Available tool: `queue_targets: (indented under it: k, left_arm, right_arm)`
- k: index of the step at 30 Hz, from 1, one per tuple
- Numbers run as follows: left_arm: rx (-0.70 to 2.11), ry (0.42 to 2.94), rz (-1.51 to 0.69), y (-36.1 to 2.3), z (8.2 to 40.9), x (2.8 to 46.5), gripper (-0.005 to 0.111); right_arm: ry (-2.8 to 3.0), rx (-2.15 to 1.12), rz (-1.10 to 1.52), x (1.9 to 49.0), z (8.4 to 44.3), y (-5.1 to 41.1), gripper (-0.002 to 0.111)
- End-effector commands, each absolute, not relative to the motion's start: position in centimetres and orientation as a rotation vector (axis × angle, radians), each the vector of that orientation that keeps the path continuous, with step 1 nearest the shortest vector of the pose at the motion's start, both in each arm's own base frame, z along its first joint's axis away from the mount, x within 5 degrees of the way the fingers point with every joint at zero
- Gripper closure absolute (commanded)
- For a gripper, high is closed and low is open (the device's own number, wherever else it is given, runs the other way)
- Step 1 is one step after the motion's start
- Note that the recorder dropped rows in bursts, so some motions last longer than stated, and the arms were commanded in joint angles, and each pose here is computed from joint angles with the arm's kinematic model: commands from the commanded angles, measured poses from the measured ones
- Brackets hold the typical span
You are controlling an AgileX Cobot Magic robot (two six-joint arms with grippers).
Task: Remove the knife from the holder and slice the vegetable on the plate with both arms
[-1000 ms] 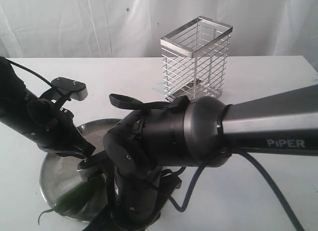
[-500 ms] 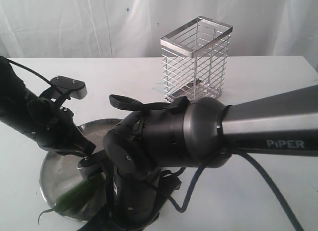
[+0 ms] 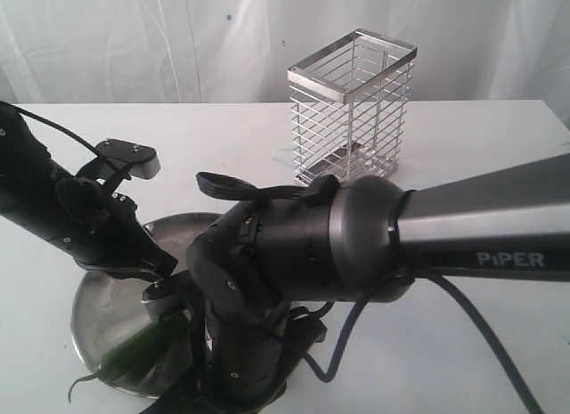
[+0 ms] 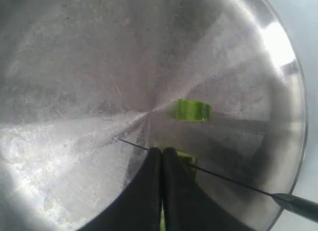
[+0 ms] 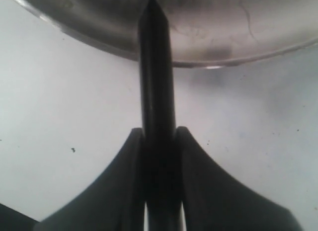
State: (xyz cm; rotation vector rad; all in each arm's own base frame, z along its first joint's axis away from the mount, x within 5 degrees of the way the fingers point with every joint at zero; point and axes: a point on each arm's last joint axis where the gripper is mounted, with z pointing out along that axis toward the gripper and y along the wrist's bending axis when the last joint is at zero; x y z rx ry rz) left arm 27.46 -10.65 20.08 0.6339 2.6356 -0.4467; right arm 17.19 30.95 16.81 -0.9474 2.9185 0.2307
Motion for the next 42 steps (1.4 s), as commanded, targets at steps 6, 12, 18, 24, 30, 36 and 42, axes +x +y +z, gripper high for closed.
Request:
queue_targets:
  k: [6,12,18,24,30,36,42]
  left_arm:
    - [0.661,2.669,-0.473,-11.0,18.4,27.7,0.107]
    - [0.674,2.649,-0.491,-11.1,18.4,27.8,0.107]
    - [0.675,2.641,-0.484,-11.1,18.4,27.9,0.107]
    - [0.675,2.661,-0.484,-11.1,17.7,28.0,0.107]
    - [0.676,2.713,-0.488,-11.2,16.2,28.3,0.107]
    - [0.676,2.720,-0.488,-11.2,16.0,28.3,0.107]
    - [0.682,2.745,-0.491,-11.2,15.3,28.3,0.107]
  right_arm:
    - [2.860,-0.931,0.285,17.5,17.6,31.3,0.108]
    - [2.860,-0.931,0.285,17.5,17.6,31.3,0.108]
    - [2.860,-0.931,0.285,17.5,17.6,31.3,0.108]
    - [2.861,-0.932,0.284,17.5,17.6,31.3,0.108]
    - [2.908,-0.935,0.256,17.4,16.4,31.4,0.108]
    - [2.919,-0.949,0.238,17.4,15.8,31.5,0.108]
    - [2.926,-0.969,0.223,17.4,15.8,31.3,0.108]
